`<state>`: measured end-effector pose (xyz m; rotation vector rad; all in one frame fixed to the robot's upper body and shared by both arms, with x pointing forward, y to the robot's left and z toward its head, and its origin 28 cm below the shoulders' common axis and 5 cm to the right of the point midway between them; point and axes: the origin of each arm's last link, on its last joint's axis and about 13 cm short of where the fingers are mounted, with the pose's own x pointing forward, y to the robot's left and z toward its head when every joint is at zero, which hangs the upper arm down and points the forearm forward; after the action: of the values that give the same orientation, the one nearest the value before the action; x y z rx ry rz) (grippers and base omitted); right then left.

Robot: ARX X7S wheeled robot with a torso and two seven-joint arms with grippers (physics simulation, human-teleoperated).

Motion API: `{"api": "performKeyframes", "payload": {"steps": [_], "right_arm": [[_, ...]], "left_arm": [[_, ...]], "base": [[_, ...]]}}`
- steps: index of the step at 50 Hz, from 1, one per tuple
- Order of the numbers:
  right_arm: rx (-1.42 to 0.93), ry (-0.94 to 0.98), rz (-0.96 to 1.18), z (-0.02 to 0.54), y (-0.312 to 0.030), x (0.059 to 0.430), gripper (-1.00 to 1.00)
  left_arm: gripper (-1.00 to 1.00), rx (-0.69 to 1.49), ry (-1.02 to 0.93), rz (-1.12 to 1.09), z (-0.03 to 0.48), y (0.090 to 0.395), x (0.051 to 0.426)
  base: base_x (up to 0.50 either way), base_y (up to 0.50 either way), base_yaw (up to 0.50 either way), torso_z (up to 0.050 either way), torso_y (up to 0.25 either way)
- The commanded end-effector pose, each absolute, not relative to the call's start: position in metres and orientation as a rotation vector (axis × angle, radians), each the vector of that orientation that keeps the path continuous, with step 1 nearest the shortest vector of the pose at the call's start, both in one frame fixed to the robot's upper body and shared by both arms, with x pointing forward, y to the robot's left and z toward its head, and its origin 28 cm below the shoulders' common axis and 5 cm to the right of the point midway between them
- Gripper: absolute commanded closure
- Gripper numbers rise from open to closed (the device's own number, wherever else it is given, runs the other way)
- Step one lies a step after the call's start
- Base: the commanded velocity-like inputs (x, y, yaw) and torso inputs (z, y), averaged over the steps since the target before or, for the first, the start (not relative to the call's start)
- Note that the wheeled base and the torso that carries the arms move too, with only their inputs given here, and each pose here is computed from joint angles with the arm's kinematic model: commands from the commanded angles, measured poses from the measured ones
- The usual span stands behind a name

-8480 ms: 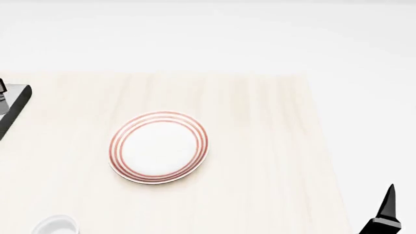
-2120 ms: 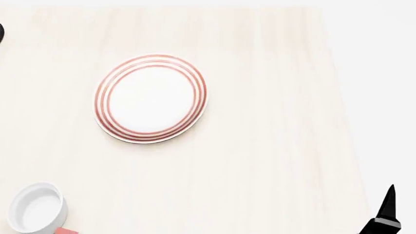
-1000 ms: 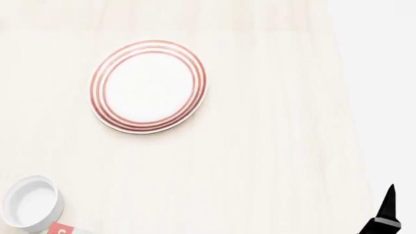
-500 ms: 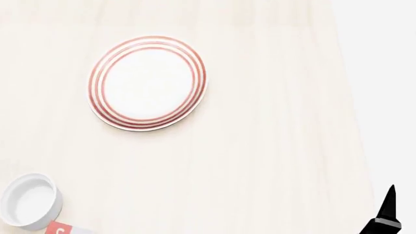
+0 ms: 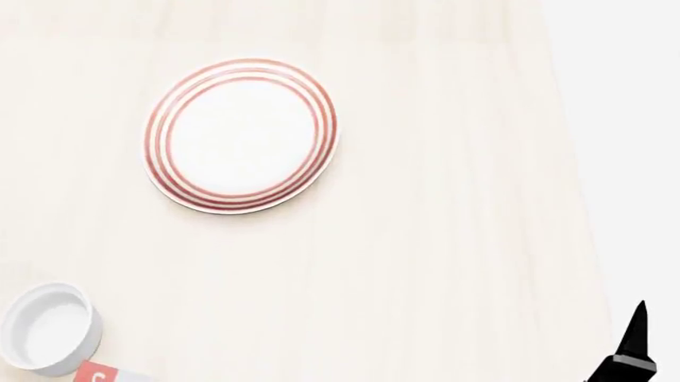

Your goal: Pick the akita bowl next to the ramekin and place it on the plate.

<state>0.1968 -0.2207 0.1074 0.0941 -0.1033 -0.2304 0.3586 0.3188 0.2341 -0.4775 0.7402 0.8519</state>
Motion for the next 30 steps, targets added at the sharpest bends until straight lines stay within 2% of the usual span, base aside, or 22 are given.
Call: {"api": "performKeyframes", "payload": {"steps": [1, 6, 7, 30], "right_arm": [[0.097, -0.114, -0.247, 0.1055, -0.2235, 0.1971, -1.00], [0.097, -0.114, -0.248, 0.1042, -0.2241, 0.1982, -1.00], [0.097, -0.114, -0.248, 0.1045, -0.2241, 0.1980, -1.00], [0.097, -0.114, -0.248, 0.1084, -0.2230, 0.1954, -1.00]], "left_arm": [[-1.00, -0.531, 0.742, 0.820, 0.2334, 0.3151, 0.3602], [-1.00, -0.529, 0.756, 0.832, 0.2301, 0.3169, 0.3594], [1.00, -0.530, 0.758, 0.835, 0.2294, 0.3174, 0.3591], [1.00, -0.524, 0.761, 0.838, 0.2315, 0.3179, 0.3577]], "base": [[0.00, 0.00, 0.00, 0.000, 0.000], [0.00, 0.00, 0.00, 0.000, 0.000], [0.00, 0.00, 0.00, 0.000, 0.000], [0.00, 0.00, 0.00, 0.000, 0.000]]}}
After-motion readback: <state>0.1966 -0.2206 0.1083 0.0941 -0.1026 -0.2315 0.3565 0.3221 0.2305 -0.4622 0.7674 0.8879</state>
